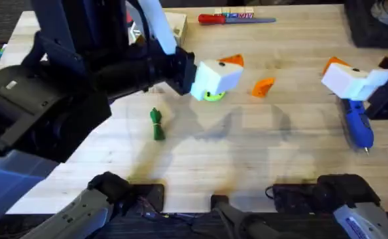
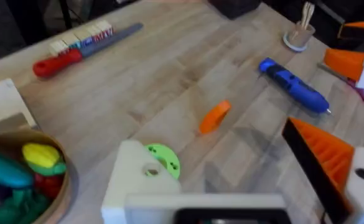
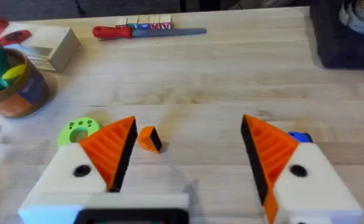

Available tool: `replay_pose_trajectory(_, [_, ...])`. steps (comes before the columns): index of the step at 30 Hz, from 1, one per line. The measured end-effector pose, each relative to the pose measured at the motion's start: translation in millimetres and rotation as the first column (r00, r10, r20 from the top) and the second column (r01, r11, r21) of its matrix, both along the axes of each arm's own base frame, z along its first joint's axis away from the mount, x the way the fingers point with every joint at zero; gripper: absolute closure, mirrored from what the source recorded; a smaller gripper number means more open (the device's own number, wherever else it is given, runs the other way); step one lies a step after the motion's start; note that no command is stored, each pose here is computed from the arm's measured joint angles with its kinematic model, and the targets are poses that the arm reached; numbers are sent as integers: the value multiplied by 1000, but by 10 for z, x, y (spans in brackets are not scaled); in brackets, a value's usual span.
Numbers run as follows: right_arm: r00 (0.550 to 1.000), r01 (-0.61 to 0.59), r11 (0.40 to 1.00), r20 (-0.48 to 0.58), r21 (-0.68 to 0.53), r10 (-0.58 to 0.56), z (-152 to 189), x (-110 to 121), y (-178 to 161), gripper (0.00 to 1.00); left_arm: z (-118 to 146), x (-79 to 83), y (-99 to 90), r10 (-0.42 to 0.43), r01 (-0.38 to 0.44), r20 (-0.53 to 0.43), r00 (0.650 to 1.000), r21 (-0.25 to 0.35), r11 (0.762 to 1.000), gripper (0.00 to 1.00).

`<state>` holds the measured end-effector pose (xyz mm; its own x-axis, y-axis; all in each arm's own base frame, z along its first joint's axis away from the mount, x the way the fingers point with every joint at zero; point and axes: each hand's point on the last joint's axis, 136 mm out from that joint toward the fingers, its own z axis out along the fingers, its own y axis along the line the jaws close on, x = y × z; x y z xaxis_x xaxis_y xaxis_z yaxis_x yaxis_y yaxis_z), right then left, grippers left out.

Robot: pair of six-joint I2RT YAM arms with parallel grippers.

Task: Pick up the gripper from the table and insert it into the empty holder that is missing its gripper. Then pick up a screw, insert it into the mounting hole, and use the screwdriver to tighten it. Finally, clean up the table by picking up the vegetable and placing it into the bucket.

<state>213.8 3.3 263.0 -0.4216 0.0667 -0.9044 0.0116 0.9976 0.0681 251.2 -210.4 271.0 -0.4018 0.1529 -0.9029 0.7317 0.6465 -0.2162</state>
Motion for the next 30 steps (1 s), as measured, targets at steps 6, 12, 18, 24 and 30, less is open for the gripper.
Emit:
replay_pose_trajectory(6, [1000, 0, 1000, 0, 0, 0, 0, 0, 0, 10, 184, 58, 47, 22, -21, 155, 988, -10, 1000, 13])
replay_pose_trajectory(12, [1000, 0, 1000, 0, 0, 0, 0, 0, 0, 10, 58, -296, 350, 85, -75, 283, 955, -46, 996, 14])
replay_pose_trajectory(18, [1000, 0, 1000, 0, 0, 0, 0, 0, 0, 10, -140, -570, 559, 144, -96, 419, 896, -133, 986, 12])
replay_pose_trajectory(24, [1000, 0, 1000, 0, 0, 0, 0, 0, 0, 10, -527, -577, 632, 200, -112, 464, 863, -210, 971, 13])
replay_pose_trajectory(30, [1000, 0, 1000, 0, 0, 0, 0, 0, 0, 10, -717, -540, 665, 231, -133, 428, 874, -248, 960, 12])
